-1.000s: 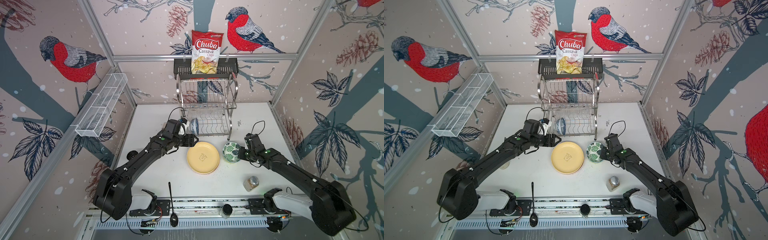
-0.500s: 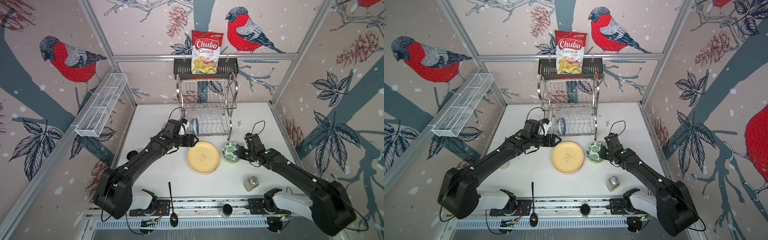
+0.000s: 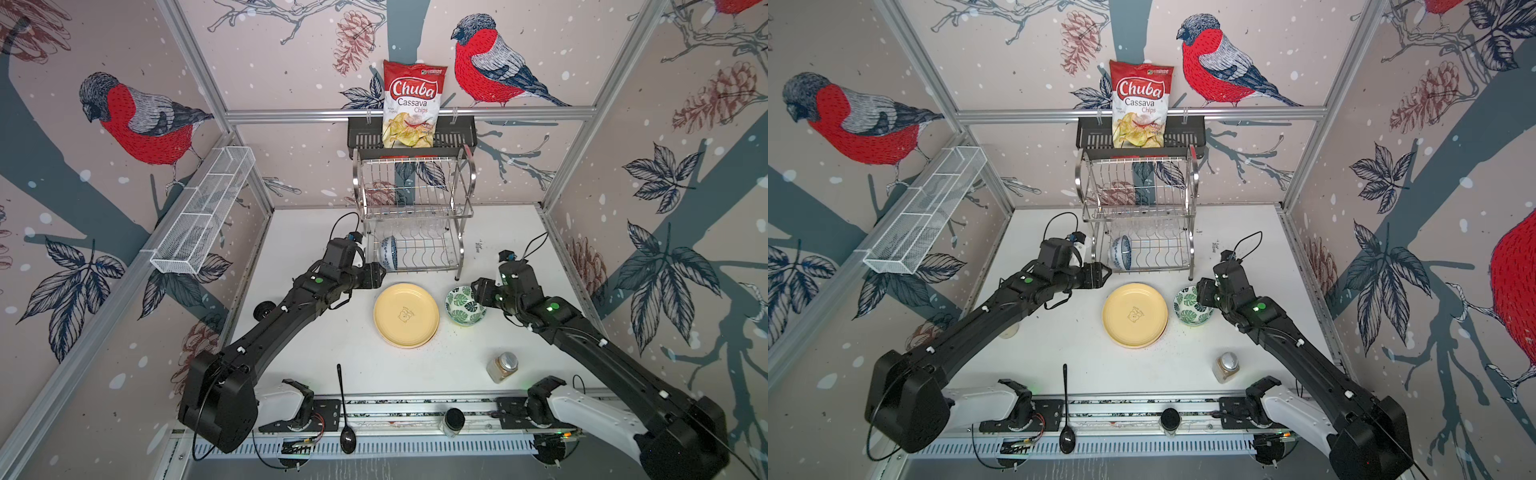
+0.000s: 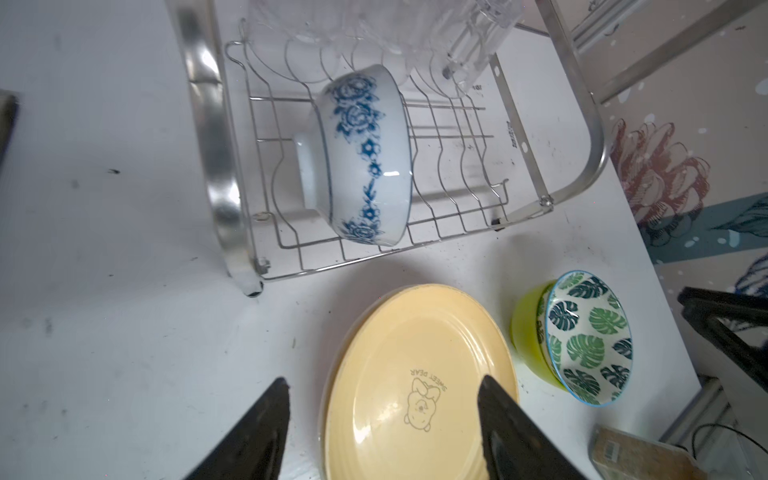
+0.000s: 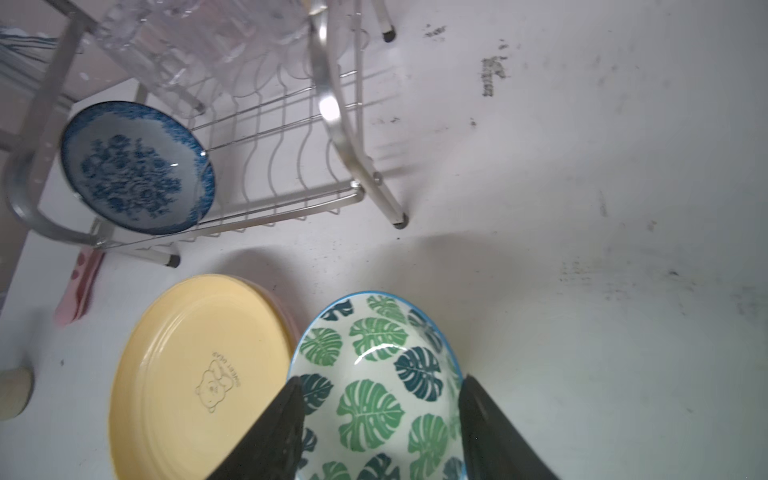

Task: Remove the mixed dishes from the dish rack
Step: 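Open the right gripper and raise it off the stacked bowls, then reach the right gripper into the rack toward the blue-floral bowl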

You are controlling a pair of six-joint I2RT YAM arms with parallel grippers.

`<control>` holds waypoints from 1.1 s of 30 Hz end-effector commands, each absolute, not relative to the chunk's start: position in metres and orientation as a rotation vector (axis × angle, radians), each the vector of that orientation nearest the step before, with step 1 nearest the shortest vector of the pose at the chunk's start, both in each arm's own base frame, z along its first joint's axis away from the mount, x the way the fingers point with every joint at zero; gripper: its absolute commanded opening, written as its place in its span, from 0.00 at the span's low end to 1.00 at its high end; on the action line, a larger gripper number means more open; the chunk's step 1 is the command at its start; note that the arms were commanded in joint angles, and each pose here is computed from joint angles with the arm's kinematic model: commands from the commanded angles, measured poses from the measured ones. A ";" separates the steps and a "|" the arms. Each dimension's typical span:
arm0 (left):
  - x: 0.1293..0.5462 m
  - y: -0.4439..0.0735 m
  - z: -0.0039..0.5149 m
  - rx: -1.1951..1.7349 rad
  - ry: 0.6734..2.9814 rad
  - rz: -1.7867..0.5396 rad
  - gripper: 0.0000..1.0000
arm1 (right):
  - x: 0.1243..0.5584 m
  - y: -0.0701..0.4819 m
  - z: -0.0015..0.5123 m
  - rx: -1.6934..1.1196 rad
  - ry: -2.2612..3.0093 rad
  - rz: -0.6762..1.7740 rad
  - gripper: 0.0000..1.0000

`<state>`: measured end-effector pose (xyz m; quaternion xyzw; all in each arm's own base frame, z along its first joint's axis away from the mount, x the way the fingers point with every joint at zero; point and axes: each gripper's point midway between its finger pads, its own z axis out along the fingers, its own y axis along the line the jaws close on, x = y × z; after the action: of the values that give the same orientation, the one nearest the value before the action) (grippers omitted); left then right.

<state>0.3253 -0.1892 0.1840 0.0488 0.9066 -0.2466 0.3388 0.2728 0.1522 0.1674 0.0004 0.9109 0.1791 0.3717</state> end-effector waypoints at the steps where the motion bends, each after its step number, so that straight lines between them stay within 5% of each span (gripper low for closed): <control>1: 0.330 -0.171 0.182 0.066 2.363 -0.528 0.71 | 0.282 0.186 0.198 -0.133 2.178 0.545 0.61; 15: 0.340 -0.132 0.179 -0.140 2.363 -0.294 0.70 | 0.313 0.323 0.230 -0.562 1.883 0.779 0.57; 33: 0.392 -0.136 0.183 -0.243 2.163 -0.288 0.63 | 0.354 0.362 0.229 -0.549 1.842 0.930 0.57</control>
<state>0.3741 -0.1362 0.1673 -0.0972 0.8975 -0.1199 0.4131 0.3517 0.3529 0.2110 -0.2273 0.7774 0.3521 0.4691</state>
